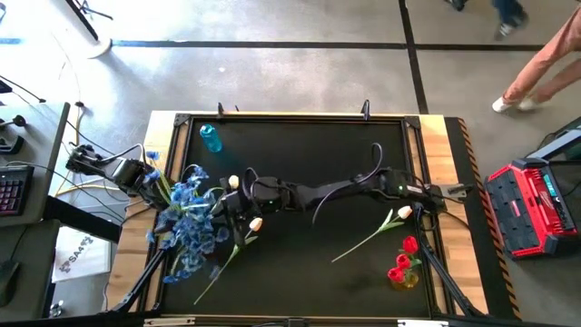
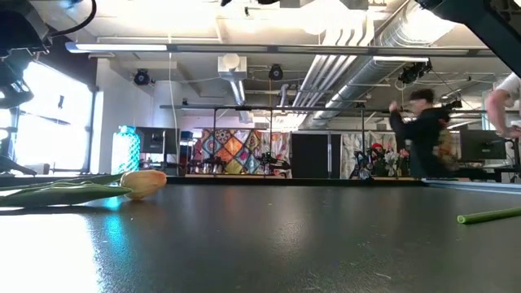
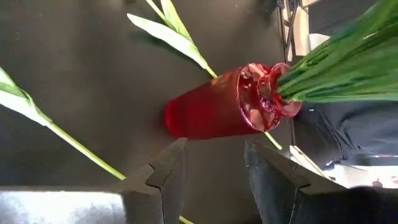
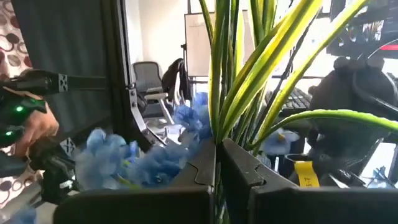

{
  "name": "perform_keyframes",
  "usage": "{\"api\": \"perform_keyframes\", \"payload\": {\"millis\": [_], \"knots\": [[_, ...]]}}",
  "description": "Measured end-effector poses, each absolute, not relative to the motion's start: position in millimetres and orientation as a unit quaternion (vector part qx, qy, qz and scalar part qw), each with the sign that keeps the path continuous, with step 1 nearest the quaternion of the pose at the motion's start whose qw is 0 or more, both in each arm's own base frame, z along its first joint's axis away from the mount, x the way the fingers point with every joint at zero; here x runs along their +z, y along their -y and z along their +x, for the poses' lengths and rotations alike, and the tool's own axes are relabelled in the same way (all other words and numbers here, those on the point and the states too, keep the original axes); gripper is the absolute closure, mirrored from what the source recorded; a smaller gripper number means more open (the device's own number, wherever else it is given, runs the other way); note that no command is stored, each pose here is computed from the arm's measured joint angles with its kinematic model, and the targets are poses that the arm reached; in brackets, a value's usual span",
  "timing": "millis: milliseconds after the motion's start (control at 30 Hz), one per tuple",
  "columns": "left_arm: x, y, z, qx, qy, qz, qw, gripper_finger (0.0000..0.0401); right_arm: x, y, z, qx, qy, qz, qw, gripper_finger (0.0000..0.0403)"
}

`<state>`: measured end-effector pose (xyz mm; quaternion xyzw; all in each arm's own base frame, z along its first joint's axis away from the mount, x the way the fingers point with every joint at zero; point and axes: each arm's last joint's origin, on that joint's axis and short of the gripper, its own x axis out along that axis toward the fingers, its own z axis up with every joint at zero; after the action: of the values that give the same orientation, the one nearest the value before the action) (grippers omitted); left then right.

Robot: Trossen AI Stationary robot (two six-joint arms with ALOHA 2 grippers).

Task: Sort flowers into vase by color
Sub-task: Put the blue flowers into the red vase

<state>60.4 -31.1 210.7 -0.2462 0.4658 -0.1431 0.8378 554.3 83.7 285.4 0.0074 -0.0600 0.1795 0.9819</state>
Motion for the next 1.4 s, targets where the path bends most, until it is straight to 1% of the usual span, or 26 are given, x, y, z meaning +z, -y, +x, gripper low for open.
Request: {"api": "perform_keyframes", "payload": {"millis": [167, 533, 833, 1167, 1400], "knots": [[210.8, 31.3, 60.3, -0.142, -0.468, -0.256, 0.834, 0.0254, 270.6, -84.8, 559.7, 0.180, 0.066, 0.010, 0.981, 0.0403], [211.2, 31.5, 60.6, -0.137, -0.469, -0.270, 0.830, 0.0254, 268.1, -85.2, 559.9, 0.188, 0.052, 0.021, 0.981, 0.0403], [214.7, 32.7, 64.0, -0.146, -0.446, -0.274, 0.839, 0.0254, 252.1, -86.0, 565.0, 0.189, 0.048, 0.032, 0.980, 0.0403], [214.6, 32.6, 63.8, -0.145, -0.447, -0.274, 0.839, 0.0254, 248.3, -86.8, 565.7, 0.190, 0.042, 0.029, 0.981, 0.0403], [213.3, 34.7, 60.0, -0.190, -0.477, -0.283, 0.810, 0.0254, 249.4, -87.0, 565.6, 0.191, 0.050, 0.020, 0.980, 0.0403]]}}
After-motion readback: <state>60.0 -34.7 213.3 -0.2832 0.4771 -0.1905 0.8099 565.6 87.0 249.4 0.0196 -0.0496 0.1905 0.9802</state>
